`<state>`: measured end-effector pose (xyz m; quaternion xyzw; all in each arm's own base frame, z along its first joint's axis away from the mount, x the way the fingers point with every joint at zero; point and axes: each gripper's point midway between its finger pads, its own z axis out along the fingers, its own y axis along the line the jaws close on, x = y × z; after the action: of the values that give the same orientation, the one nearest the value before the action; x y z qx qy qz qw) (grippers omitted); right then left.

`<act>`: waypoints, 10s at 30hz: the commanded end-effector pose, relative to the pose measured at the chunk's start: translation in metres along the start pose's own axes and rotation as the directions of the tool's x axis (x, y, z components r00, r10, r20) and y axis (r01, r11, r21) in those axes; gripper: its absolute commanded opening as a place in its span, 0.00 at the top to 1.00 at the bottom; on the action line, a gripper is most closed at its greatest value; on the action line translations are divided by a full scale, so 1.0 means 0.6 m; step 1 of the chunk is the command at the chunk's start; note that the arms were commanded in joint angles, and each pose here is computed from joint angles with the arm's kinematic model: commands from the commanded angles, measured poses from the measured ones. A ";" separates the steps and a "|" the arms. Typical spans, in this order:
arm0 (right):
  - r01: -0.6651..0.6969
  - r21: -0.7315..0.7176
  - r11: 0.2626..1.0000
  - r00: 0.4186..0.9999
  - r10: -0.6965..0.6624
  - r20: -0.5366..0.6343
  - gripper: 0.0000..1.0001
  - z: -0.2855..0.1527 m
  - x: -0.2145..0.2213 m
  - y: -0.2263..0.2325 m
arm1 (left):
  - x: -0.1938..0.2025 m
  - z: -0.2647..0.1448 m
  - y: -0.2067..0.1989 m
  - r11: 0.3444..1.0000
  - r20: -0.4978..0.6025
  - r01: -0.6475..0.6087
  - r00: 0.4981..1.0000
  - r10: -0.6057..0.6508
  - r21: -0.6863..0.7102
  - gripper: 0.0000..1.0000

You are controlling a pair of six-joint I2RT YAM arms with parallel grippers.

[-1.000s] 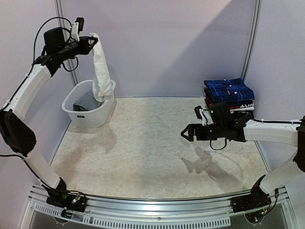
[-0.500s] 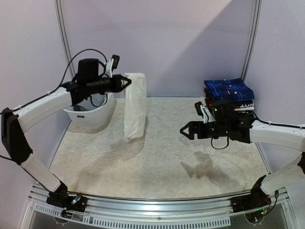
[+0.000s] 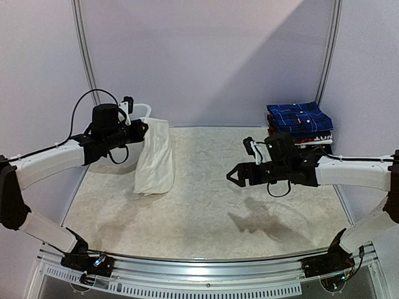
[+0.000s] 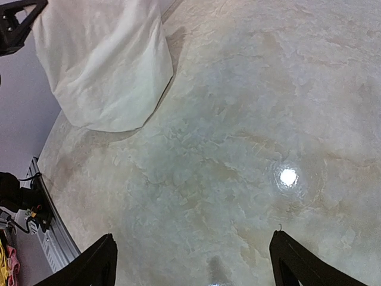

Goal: Fold and stack the mixed laundry pile
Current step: Place the rectangle-folded T-shirt at the center of the board, then pick up the crumpled T-shirt from the center of the board, then place the crumpled T-shirt at the center of the board, then pick up the crumpled T-shirt from the center of the board, then adjust the crumpled T-shirt at the center of the board.

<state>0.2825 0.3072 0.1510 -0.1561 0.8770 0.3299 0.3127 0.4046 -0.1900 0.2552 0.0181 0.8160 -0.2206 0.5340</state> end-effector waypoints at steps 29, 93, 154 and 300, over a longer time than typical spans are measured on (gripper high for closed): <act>-0.001 0.042 0.999 0.999 -0.002 0.052 0.09 -0.016 -0.008 0.003 | 0.293 0.090 -0.147 0.828 -0.481 -0.487 0.675 0.559 0.278 0.36; 0.148 -0.068 0.987 0.952 -0.123 0.280 0.12 0.052 -0.097 0.167 | -0.038 -0.009 -0.309 0.846 -0.164 -0.434 0.852 0.497 0.309 1.00; 0.468 0.278 0.839 0.764 -0.542 0.351 1.00 -0.260 -0.352 0.271 | -0.108 -0.248 -0.199 0.922 0.093 -0.343 0.939 0.331 0.180 1.00; 0.479 0.594 0.646 0.869 -0.253 -0.426 1.00 0.017 0.299 -0.016 | 0.095 0.027 -0.009 0.921 -0.323 -0.309 0.919 0.224 -0.239 1.00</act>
<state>0.1590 0.3133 0.0172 -0.2436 0.9239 -0.0804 0.2838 0.3874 -0.2182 0.2006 0.0920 0.8989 -0.0247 0.4277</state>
